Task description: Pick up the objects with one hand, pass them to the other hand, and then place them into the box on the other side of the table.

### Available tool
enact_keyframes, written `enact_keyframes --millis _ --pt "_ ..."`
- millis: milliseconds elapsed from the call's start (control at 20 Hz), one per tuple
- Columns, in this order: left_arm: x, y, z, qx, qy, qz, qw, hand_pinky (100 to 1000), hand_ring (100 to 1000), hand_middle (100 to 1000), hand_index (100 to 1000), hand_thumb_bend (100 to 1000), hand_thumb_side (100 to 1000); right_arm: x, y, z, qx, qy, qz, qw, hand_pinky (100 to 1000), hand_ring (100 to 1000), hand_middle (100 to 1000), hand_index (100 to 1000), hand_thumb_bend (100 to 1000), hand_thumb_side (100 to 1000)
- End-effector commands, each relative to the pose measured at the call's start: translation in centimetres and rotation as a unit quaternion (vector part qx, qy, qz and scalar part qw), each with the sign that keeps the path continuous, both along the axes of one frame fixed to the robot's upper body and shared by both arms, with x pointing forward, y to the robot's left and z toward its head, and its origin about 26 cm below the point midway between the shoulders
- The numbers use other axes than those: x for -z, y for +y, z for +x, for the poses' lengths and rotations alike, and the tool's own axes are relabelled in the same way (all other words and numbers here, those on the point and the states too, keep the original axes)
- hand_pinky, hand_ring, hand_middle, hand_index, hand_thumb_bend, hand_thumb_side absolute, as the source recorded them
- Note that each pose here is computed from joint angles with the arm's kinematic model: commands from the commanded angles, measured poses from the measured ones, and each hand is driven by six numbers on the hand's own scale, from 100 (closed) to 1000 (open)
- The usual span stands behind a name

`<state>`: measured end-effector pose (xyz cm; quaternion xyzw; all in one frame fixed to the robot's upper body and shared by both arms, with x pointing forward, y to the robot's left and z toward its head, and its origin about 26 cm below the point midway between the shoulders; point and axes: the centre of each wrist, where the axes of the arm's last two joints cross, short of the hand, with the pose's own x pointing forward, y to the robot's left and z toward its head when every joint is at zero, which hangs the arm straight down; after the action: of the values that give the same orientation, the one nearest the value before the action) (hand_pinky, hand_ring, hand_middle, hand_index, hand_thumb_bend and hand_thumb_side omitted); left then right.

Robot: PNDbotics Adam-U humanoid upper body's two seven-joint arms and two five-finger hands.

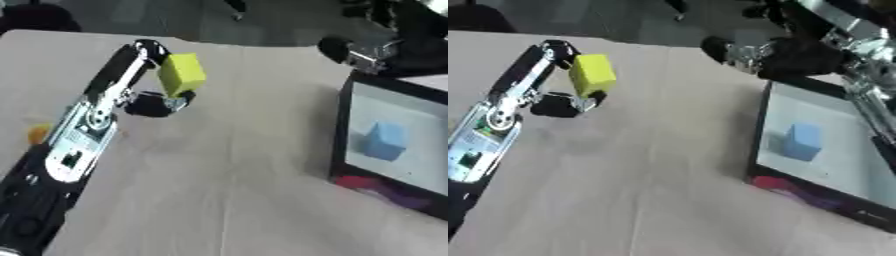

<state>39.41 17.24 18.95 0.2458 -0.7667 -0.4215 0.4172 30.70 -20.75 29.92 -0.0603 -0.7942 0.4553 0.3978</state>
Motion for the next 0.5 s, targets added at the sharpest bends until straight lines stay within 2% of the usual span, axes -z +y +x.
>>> enact_keyframes --millis 50,500 --pt "-0.5 -0.4 -0.1 0.006 -0.023 0.003 1.0 721 691 597 486 100 183 -0.8 0.7 -0.4 -0.009 -0.017 -0.024 1.0 944 1000 914 905 435 426" --pt "0.0 -1.6 -0.7 0.029 -0.047 0.0 0.998 722 687 593 485 100 176 -1.1 2.8 -0.1 -0.027 -0.02 -0.065 0.997 943 1000 914 907 456 404"
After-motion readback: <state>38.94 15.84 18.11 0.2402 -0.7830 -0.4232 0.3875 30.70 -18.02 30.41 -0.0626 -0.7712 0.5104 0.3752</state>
